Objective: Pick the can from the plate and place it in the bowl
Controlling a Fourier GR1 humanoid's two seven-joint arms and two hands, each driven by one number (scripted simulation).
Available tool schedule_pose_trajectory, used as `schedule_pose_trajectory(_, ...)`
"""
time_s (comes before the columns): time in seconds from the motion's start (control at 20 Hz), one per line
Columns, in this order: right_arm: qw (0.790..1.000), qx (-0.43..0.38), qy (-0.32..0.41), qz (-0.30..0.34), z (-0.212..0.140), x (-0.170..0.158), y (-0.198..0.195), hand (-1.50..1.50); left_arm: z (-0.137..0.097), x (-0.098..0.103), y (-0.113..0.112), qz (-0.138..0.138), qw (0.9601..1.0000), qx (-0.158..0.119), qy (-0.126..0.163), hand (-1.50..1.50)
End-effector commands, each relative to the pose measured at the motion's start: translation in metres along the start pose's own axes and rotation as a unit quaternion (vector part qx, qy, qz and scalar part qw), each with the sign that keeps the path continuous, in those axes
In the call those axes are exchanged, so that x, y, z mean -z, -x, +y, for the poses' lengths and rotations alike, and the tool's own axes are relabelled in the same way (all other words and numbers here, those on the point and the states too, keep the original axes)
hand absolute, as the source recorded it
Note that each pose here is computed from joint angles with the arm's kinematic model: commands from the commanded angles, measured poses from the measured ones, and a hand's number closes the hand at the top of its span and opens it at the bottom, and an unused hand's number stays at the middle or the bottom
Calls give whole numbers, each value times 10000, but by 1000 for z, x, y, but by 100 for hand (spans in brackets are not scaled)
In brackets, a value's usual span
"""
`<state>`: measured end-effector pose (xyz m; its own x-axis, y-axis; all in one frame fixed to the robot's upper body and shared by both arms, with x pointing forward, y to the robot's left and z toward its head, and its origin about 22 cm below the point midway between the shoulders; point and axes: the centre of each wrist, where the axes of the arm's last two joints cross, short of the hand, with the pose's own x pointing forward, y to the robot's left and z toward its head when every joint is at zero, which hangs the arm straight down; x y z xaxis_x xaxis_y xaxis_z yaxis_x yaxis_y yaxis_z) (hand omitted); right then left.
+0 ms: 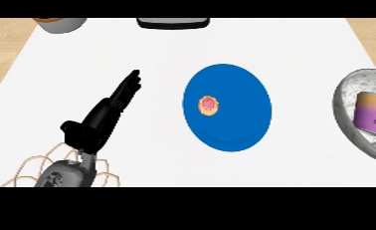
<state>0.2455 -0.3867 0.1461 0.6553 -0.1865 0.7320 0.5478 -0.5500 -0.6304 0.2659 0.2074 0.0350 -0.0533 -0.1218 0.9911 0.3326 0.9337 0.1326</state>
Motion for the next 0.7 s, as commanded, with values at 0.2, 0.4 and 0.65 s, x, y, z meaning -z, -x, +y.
schedule_pose_trajectory(0.2,9883,897,812,929,-62,27,30,-150,-3,1,4,-67,9999,59,52,0)
schedule_pose_trajectory(0.4,9866,1076,932,802,-91,31,41,-150,-6,5,3,48,10000,-43,51,0)
schedule_pose_trajectory(0.65,9889,1171,667,624,-123,33,58,-150,0,2,3,16,10000,36,-8,0)
